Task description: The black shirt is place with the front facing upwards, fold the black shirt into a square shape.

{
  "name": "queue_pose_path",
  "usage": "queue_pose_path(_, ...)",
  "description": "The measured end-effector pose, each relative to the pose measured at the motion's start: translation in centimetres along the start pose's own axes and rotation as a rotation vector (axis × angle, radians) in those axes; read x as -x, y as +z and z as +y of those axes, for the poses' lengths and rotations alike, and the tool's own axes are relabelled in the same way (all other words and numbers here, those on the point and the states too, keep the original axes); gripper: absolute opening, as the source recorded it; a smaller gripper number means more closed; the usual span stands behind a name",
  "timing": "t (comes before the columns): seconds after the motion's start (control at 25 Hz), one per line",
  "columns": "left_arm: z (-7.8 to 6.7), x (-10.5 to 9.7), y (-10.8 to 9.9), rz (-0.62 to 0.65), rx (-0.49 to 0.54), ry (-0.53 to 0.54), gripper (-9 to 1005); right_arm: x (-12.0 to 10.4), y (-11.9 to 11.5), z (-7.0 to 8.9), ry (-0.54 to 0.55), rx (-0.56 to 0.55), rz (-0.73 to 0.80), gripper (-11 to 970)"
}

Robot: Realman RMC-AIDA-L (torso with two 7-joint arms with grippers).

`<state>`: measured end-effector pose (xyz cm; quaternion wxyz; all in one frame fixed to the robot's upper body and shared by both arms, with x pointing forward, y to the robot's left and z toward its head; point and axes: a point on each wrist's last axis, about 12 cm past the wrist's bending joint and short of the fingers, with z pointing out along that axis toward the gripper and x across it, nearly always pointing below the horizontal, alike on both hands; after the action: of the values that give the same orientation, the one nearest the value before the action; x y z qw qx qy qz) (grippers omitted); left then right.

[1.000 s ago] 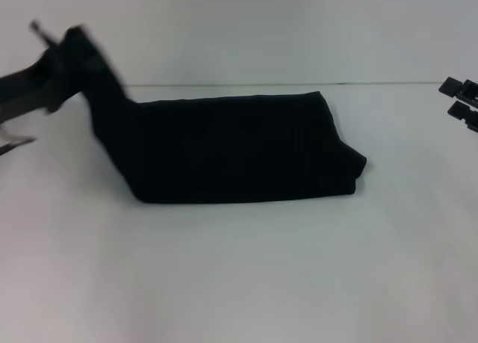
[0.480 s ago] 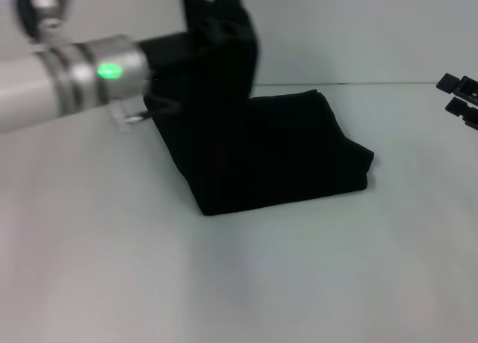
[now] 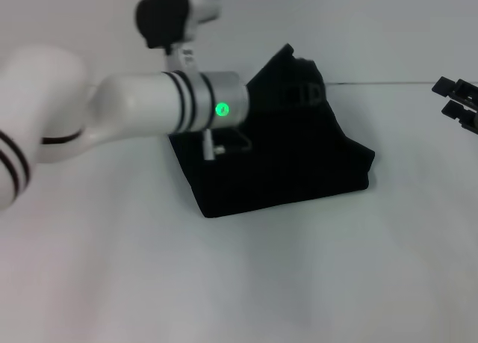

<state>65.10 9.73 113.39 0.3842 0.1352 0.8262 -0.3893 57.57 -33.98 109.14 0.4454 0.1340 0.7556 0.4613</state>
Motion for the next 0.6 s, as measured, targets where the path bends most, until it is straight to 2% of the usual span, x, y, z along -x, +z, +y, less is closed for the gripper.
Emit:
queue_pose_path(0.08, -0.7, -0.2, 0.7, 0.025, 0.008, 0.052, 136, 0.0, 0.0, 0.0, 0.000, -0.001, 0.001, 744)
queue_pose_path(0.24, -2.5, -0.5, 1.5, 0.090, -0.047, 0.136, 168, -0.1, 0.0, -0.2, 0.000, -0.007, 0.001, 744)
queue_pose_path(0.32, -3.2, 0.0, 0.5, 0.083, -0.111, 0.156, 209, 0.0, 0.0, -0.2, -0.003, -0.009, 0.003, 744)
queue_pose_path(0.44, -3.0, 0.4, -0.4, 0.060, -0.132, 0.147, 308, 0.1, 0.0, -0.2, -0.007, -0.012, 0.008, 743)
queue_pose_path(0.48, -2.3, 1.2, -2.5, -0.001, -0.158, 0.121, 341, 0.2, 0.0, -0.3, -0.011, -0.013, 0.012, 743)
queue_pose_path(0.52, -1.0, 1.7, -5.2, -0.074, -0.173, 0.067, 374, 0.2, -0.1, -0.3, -0.015, -0.015, 0.018, 743)
queue_pose_path(0.6, 0.8, 1.8, -8.0, -0.132, -0.179, -0.021, 469, 0.5, -0.2, -0.3, -0.024, -0.018, 0.033, 743)
